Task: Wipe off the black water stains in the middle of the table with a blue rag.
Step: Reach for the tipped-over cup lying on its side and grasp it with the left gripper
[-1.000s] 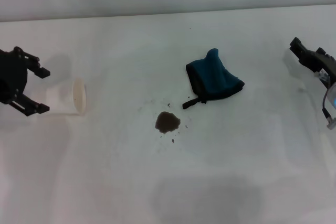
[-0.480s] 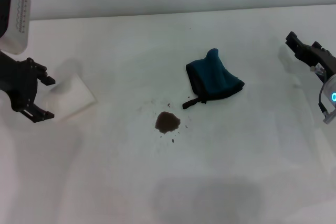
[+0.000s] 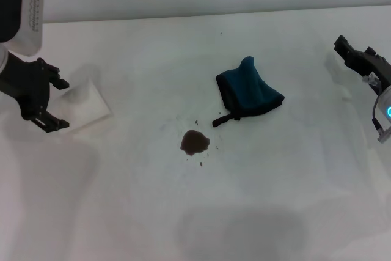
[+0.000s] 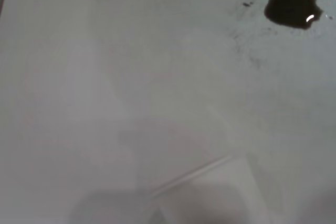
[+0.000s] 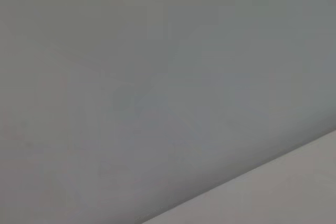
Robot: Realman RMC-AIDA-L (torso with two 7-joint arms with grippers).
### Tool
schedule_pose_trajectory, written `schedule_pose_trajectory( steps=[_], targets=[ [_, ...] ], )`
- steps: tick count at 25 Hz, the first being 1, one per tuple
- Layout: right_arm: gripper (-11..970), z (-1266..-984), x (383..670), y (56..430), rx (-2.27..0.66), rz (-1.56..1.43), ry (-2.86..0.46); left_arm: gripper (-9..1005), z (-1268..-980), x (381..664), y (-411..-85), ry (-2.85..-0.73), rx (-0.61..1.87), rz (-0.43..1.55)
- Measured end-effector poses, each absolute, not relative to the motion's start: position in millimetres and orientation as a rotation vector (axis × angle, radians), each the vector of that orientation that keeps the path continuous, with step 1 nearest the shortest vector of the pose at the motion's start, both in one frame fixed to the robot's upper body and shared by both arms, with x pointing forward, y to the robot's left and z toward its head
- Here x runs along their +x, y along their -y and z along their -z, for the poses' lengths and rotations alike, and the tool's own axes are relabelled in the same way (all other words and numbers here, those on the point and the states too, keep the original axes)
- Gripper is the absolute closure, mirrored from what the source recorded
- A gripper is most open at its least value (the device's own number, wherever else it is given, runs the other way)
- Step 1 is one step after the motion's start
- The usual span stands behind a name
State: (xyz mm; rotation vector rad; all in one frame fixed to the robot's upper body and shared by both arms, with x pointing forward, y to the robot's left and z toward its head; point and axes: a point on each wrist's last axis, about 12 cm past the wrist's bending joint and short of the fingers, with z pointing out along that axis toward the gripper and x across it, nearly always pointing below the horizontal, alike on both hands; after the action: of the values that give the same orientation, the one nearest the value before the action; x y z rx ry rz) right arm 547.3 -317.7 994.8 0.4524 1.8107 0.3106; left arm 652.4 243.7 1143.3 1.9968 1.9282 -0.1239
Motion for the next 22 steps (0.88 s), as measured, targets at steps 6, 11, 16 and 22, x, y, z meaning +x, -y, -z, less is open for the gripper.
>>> schedule_pose_trajectory(
  steps=[6, 11, 16, 22],
  targets=[
    [126, -996.9, 549.8, 318.7, 0.446, -0.307, -1.804, 134, -1142.4, 653.1, -239.2, -1.966, 1.935, 0.156],
    [126, -999.7, 553.4, 319.3, 0.435, -0.304, -1.797, 134, -1142.0, 654.4, -240.7, -2.010, 1.825, 0.186],
    [126, -1001.8, 556.1, 320.6, 0.424, -0.295, -1.793, 135, -1135.8, 654.0, -238.7, -2.073, 1.715, 0.209],
    [127, -1003.2, 557.6, 320.7, 0.419, -0.298, -1.789, 135, -1125.2, 650.8, -234.9, -2.132, 1.638, 0.245]
  ],
)
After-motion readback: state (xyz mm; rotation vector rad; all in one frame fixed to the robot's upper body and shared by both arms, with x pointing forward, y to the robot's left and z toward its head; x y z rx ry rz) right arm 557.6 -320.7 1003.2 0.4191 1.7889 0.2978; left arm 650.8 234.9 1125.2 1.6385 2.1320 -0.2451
